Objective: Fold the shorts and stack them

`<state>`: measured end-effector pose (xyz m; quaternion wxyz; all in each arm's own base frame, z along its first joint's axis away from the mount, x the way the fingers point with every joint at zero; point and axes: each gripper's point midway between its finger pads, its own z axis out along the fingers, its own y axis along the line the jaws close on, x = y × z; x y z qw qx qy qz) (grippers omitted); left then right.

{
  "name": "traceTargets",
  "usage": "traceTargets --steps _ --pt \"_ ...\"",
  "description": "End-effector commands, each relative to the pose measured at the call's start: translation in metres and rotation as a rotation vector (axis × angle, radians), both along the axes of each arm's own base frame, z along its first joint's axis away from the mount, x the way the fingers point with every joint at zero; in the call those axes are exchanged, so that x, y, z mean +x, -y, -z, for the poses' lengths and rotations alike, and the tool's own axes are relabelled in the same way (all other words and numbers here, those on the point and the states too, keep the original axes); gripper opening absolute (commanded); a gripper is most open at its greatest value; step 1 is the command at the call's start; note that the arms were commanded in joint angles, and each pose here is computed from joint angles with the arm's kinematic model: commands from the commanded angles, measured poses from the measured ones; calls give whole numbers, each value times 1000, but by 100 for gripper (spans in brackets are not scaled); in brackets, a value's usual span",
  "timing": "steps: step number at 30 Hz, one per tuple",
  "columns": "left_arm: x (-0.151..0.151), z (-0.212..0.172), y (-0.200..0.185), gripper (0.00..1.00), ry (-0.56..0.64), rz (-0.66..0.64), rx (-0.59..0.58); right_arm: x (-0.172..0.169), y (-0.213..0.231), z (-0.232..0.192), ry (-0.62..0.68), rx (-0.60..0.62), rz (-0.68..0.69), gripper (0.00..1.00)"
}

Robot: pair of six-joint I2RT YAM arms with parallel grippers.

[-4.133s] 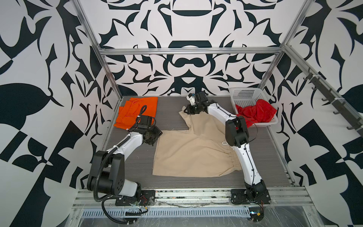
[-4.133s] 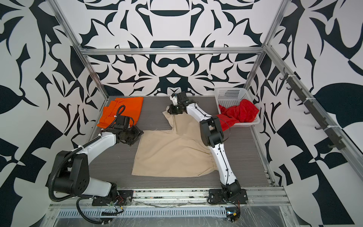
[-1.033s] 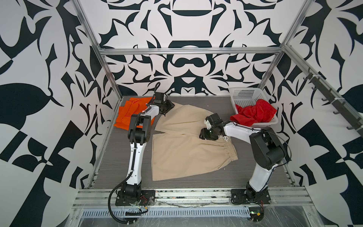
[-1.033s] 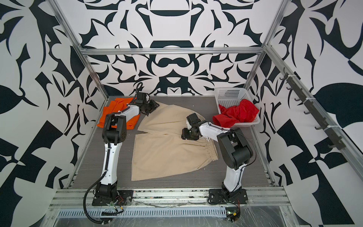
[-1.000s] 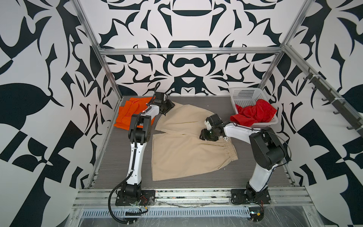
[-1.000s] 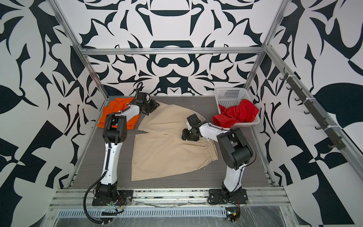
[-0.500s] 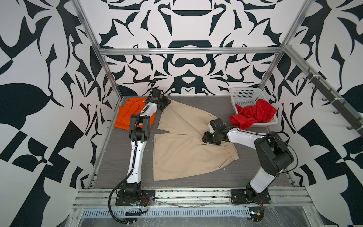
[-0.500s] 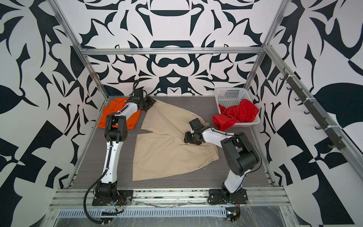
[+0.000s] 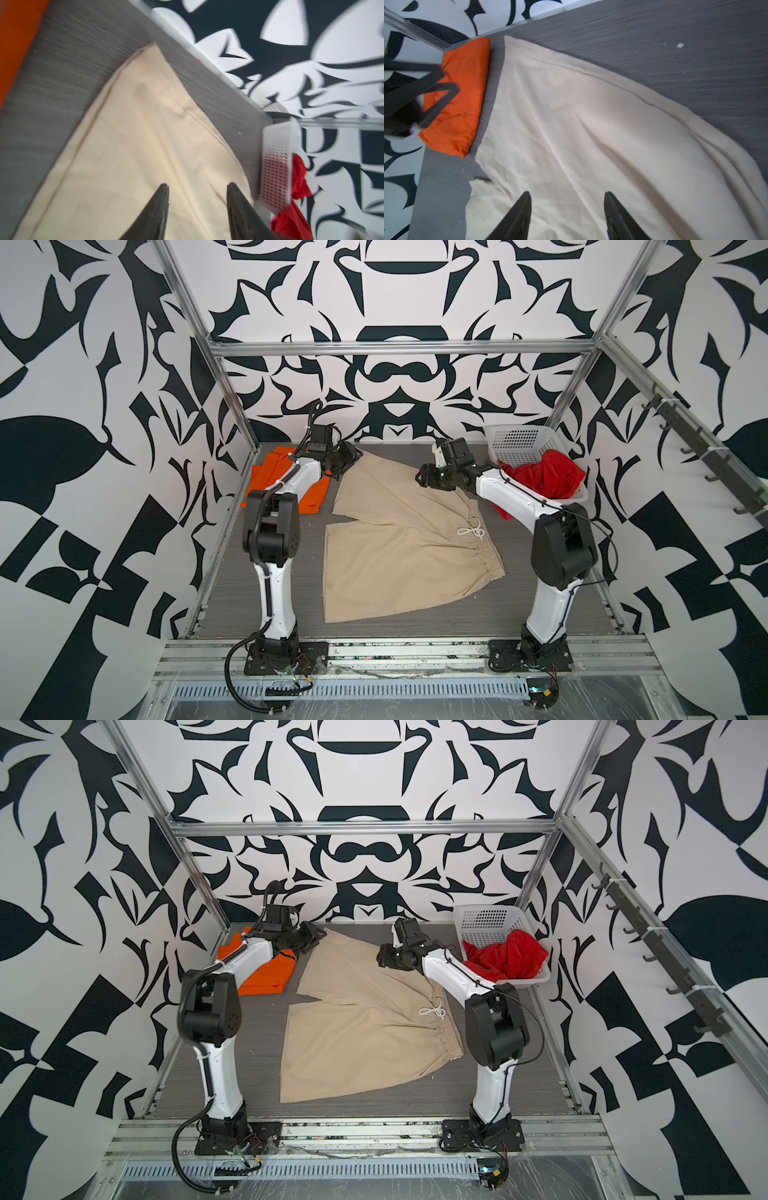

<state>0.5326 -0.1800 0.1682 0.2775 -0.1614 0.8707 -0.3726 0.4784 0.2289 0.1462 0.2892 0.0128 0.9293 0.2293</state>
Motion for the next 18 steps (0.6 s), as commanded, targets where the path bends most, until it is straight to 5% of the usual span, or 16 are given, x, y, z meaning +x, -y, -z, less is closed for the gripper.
traceTargets --steps 1,8,18 --pt "-38 28 2 49 -66 41 35 13 16 23 -56 -54 12 59" --pt "-86 80 1 48 -201 50 56 38 24 52 -97 -70 16 59" --pt "-95 145 -24 47 -308 -6 229 44 66 106 -204 -109 108 58"
